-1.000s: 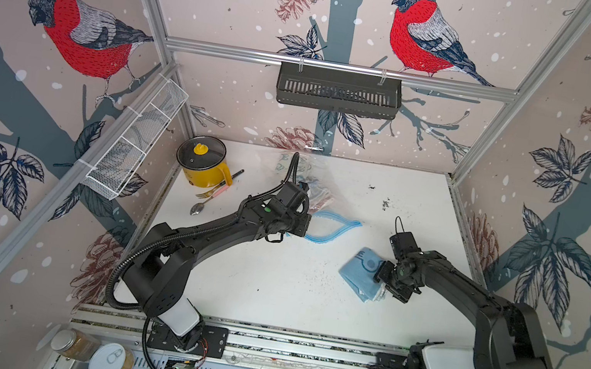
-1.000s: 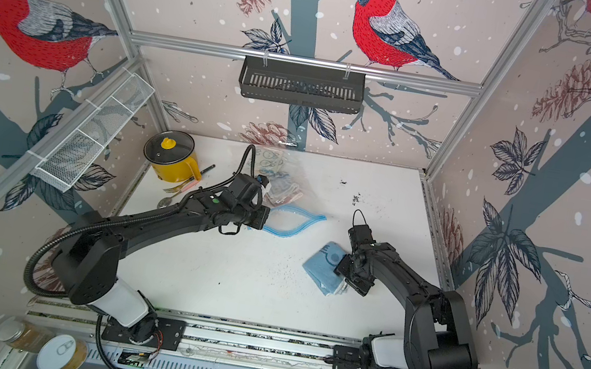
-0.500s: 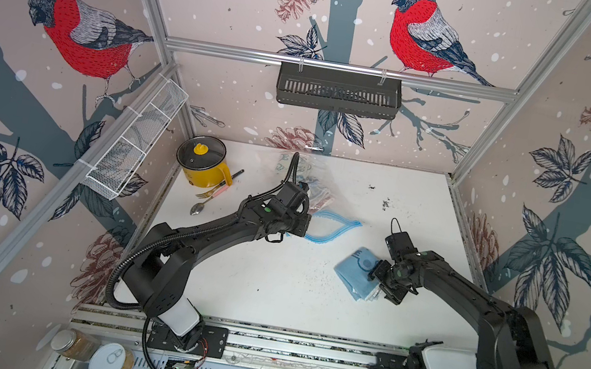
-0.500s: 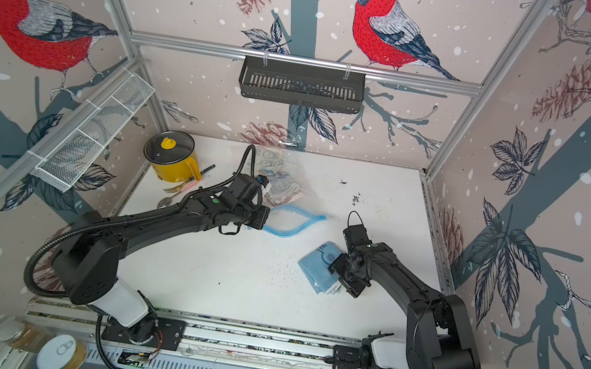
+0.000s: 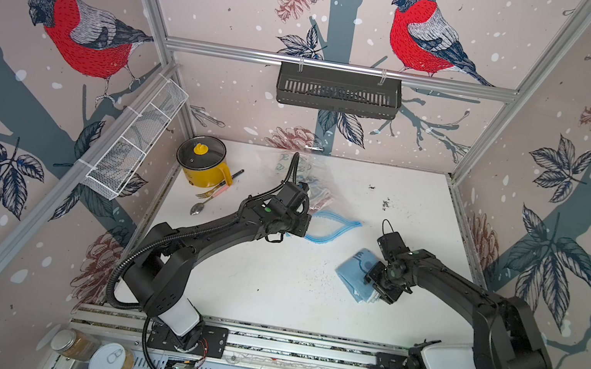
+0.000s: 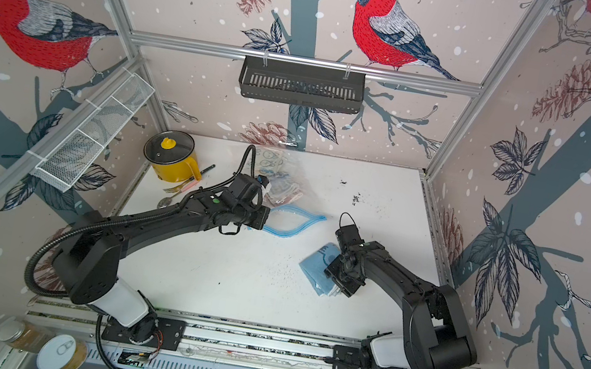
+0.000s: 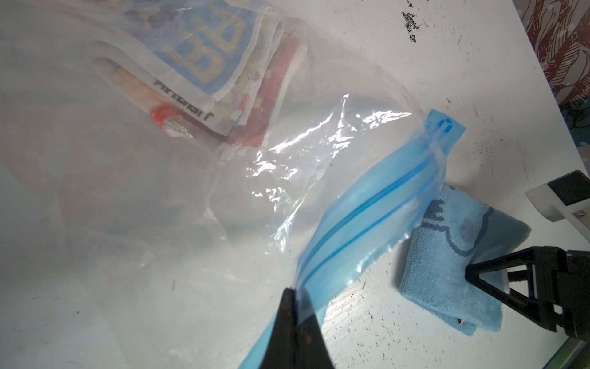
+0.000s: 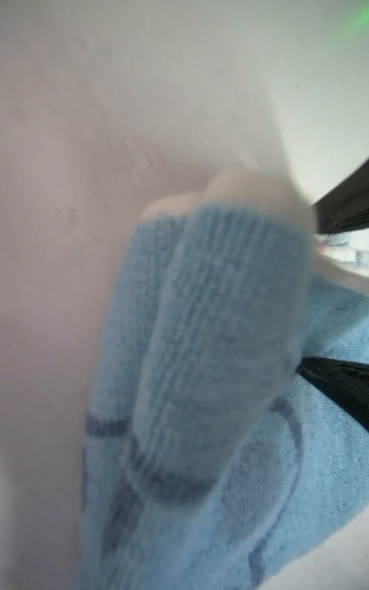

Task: Place the folded towel into the vacuum bag
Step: Pick up the towel from the center of the board.

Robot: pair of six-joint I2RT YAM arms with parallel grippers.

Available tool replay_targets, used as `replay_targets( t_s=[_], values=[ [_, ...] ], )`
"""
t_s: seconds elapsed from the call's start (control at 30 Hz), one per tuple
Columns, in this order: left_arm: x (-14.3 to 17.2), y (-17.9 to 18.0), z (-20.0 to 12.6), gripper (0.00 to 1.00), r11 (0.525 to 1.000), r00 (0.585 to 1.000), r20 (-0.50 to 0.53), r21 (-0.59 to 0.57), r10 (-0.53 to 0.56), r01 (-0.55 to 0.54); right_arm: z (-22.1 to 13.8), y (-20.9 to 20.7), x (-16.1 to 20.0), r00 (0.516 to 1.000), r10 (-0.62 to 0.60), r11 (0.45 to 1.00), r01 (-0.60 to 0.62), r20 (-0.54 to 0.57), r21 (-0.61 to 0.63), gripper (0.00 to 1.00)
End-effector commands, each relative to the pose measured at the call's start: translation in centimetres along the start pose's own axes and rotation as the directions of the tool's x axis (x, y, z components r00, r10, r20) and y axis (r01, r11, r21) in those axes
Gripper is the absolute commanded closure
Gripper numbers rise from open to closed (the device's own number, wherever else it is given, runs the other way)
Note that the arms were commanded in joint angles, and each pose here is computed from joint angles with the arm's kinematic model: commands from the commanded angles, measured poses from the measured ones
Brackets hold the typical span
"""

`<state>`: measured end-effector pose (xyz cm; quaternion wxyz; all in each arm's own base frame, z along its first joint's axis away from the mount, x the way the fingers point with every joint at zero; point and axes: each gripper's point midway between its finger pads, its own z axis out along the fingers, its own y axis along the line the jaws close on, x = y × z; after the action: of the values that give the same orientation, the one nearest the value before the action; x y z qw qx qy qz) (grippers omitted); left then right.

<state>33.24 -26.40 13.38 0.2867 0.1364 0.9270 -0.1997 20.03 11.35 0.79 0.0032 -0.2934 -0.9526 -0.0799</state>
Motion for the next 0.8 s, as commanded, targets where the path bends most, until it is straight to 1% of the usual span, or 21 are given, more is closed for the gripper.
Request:
replay_targets(
  t_s=[0.0, 0.13, 0.23, 0.37, 0.53, 0.67, 0.77],
  values=[
    [-0.5, 0.0, -0.1, 1.0, 1.0, 1.0, 0.016, -0.004, 0.003, -0.003, 2.5, -0.8, -0.4, 1.0, -0.022, 0.999, 0.022, 0.014, 0.028, 0.58],
    [-0.5, 0.1, -0.1, 1.0, 1.0, 1.0, 0.017, -0.008, 0.002, -0.002, 3.2, -0.8, -0.8, 0.999, -0.048, 0.998, 0.046, 0.023, 0.045, 0.72],
    [-0.6, 0.2, -0.1, 1.0, 1.0, 1.0, 0.019, -0.013, 0.005, -0.004, 3.4, -0.4, -1.2, 0.996, -0.078, 0.996, 0.077, 0.037, 0.037, 0.81],
    [-0.5, 0.3, 0.0, 1.0, 1.0, 1.0, 0.018, -0.019, 0.004, -0.003, 2.9, 1.1, -2.1, 0.987, -0.14, 0.989, 0.142, 0.078, -0.028, 0.95],
    [-0.6, 0.3, 0.0, 1.0, 1.0, 1.0, 0.021, -0.02, 0.004, -0.004, 0.5, 3.9, -3.2, 0.964, -0.222, 0.954, 0.245, 0.144, -0.174, 0.99],
    [-0.8, 0.3, -0.2, 1.0, 1.0, 1.0, 0.028, -0.022, 0.006, -0.005, -2.9, 5.9, -4.1, 0.944, -0.252, 0.897, 0.31, 0.212, -0.314, 0.99],
    [-0.8, 0.3, -0.2, 1.0, 1.0, 1.0, 0.03, -0.021, 0.004, -0.003, -5.3, 6.7, -4.4, 0.937, -0.256, 0.857, 0.334, 0.239, -0.393, 1.0]
  ],
)
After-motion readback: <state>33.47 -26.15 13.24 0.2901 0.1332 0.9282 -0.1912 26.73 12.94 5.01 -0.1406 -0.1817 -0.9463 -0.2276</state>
